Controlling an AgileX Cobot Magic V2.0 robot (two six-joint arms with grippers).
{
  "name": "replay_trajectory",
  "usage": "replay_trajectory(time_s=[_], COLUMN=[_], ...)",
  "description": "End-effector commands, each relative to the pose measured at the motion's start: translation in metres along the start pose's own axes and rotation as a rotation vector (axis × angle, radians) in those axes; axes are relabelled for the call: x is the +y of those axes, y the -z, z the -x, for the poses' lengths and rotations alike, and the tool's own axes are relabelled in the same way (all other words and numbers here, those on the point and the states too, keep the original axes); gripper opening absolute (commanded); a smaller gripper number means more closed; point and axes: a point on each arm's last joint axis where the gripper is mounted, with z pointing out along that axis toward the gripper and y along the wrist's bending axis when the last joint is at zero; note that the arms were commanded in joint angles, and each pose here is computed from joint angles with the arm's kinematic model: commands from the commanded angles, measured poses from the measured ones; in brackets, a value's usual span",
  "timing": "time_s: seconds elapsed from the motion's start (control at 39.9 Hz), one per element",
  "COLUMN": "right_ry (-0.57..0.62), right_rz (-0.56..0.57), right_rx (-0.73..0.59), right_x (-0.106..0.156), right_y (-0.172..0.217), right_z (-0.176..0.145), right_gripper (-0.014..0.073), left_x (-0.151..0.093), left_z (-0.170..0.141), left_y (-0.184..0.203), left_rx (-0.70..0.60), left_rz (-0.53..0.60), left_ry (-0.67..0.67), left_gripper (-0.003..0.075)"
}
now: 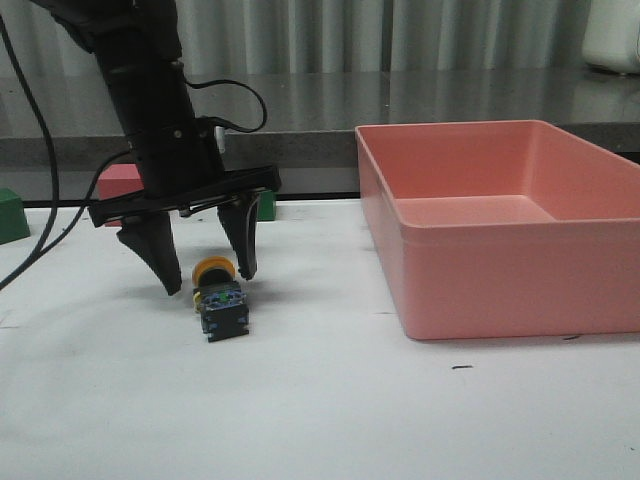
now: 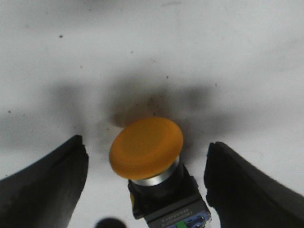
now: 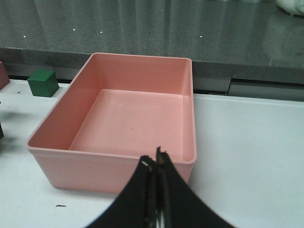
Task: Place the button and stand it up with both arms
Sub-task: 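Lower the left gripper over the button and grasp it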
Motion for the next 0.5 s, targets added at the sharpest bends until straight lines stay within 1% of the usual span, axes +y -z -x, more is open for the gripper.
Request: replay_trajectory(time_s=[0.0, 0.23, 0.4, 0.48], right_ry=[0.024, 0.024, 0.024, 0.024], right_rz=[0.008, 0.008, 0.008, 0.008], right_rx=[-0.104, -0.104, -0.104, -0.104], right_x=[0.001, 0.001, 0.001, 0.001], right_y=[0.003, 0.003, 0.003, 0.003], right_z=[0.015, 0.015, 0.015, 0.015], right_gripper=[-0.0071, -0.0071, -0.0071, -0.0071], left_x=[-0.013, -0.01, -0.009, -0.009], left_z=[-0.001, -0.001, -0.002, -0.003], left_y=[0.03, 0.012, 0.01, 0.011], left_rx=[-0.06, -0.001, 0.022, 0.03], left_rz=[-0.038, -0.018, -0.01, -0.006], left_ry=[-0.013, -0.007, -0.007, -0.009], left_gripper=[0.0491, 0.0491, 0.0491, 0.0468])
